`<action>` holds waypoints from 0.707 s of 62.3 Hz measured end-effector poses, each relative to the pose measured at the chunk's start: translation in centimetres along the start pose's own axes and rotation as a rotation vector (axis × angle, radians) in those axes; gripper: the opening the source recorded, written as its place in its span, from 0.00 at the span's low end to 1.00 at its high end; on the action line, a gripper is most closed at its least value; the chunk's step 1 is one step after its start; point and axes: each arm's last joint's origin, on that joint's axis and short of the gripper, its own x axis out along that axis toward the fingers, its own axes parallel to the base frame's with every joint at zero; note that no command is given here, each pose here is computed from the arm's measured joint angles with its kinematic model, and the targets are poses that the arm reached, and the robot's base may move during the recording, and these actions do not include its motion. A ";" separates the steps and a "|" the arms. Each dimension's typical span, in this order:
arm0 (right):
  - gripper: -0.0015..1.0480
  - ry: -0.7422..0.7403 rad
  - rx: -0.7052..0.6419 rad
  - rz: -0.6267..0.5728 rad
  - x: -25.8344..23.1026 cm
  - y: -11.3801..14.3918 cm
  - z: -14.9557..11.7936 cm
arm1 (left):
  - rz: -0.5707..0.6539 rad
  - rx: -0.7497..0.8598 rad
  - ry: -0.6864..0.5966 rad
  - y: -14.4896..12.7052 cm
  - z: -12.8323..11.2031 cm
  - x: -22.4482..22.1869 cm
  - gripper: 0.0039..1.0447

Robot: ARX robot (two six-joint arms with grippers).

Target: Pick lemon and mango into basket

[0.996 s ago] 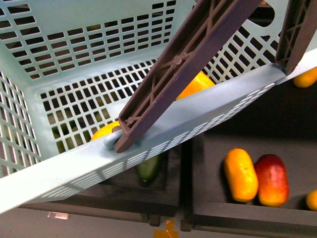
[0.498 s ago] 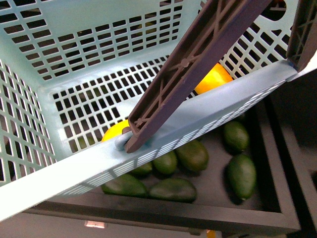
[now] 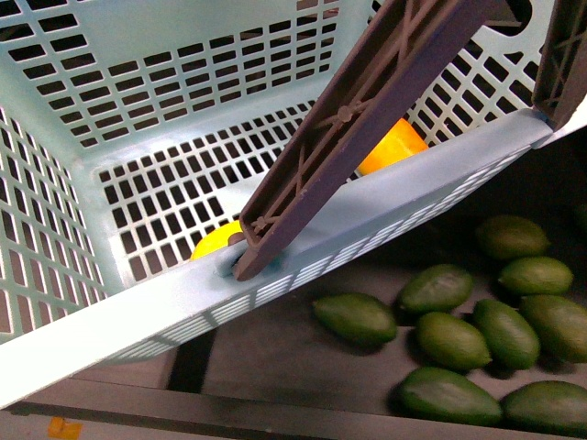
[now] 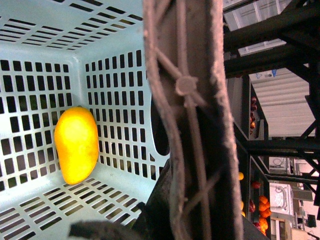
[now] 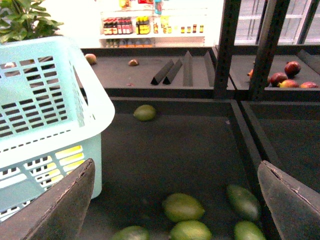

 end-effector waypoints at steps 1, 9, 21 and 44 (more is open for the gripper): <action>0.92 0.000 0.000 0.000 0.0 0.0 0.0 | 0.000 0.000 0.000 0.0 0.0 0.0 0.04; 0.92 -0.001 0.000 -0.001 0.0 0.0 0.0 | 0.000 0.000 -0.001 0.0 0.0 0.0 0.04; 0.92 0.000 0.000 0.006 0.0 0.0 0.0 | 0.019 0.008 -0.047 0.2 0.6 -0.1 0.04; 0.92 0.000 0.000 -0.004 0.0 0.0 0.0 | 0.255 -0.038 -0.522 1.5 3.7 4.9 0.04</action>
